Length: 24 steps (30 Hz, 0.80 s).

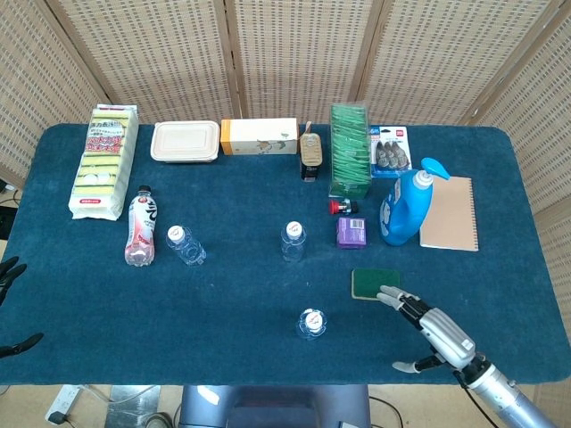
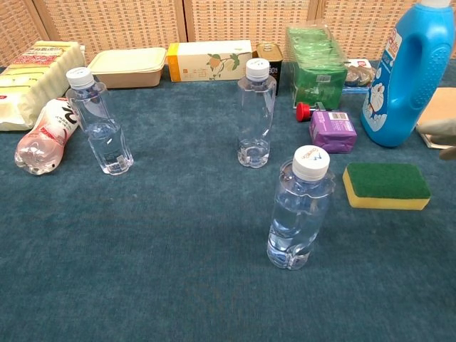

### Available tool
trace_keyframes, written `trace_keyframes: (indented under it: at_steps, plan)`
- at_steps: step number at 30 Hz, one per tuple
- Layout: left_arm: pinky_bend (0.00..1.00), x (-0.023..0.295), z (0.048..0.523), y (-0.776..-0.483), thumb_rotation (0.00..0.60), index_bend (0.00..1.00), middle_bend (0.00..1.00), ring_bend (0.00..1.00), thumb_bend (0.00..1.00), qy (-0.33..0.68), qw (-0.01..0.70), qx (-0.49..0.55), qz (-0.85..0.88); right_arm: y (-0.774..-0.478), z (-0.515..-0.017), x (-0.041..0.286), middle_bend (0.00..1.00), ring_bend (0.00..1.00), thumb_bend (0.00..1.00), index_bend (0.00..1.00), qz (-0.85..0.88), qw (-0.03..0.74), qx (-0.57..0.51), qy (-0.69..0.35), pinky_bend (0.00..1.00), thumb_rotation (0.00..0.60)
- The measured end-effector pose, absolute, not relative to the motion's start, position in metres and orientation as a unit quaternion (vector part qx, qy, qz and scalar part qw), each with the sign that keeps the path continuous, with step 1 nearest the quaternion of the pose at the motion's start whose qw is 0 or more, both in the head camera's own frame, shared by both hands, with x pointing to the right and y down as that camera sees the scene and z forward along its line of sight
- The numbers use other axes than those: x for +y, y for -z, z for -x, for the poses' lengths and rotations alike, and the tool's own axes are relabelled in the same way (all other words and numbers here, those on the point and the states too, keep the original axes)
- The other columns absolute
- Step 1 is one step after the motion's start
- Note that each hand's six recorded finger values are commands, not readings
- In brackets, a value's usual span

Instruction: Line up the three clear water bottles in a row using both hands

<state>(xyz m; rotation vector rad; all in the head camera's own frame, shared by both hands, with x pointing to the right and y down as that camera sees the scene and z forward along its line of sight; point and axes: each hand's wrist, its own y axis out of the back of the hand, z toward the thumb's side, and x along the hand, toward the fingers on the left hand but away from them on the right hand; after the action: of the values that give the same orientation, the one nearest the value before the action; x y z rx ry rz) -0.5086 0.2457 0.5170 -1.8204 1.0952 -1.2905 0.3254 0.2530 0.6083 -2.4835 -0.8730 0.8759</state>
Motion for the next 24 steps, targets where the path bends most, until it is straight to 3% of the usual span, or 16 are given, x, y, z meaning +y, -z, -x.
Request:
trace_keyframes:
  at_steps: [13, 20, 24]
  plan:
    - [0.05, 0.244, 0.513, -0.516, 0.6, 0.0, 0.0, 0.0, 0.07, 0.489, 0.316, 0.421, 0.696, -0.625, -0.242, 0.238, 0.07, 0.03, 0.0, 0.03, 0.901, 0.167, -0.305, -0.26, 0.15, 0.6]
    - [0.05, 0.244, 0.514, -0.517, 0.6, 0.0, 0.0, 0.0, 0.07, 0.49, 0.314, 0.42, 0.697, -0.64, -0.207, 0.235, 0.2, 0.18, 0.0, 0.11, 0.907, 0.147, -0.299, -0.256, 0.33, 0.6]
    - [0.05, 0.243, 0.515, -0.517, 0.6, 0.0, 0.0, 0.0, 0.07, 0.49, 0.312, 0.423, 0.695, -0.646, -0.191, 0.236, 0.34, 0.32, 0.04, 0.23, 0.908, 0.15, -0.298, -0.253, 0.49, 0.6]
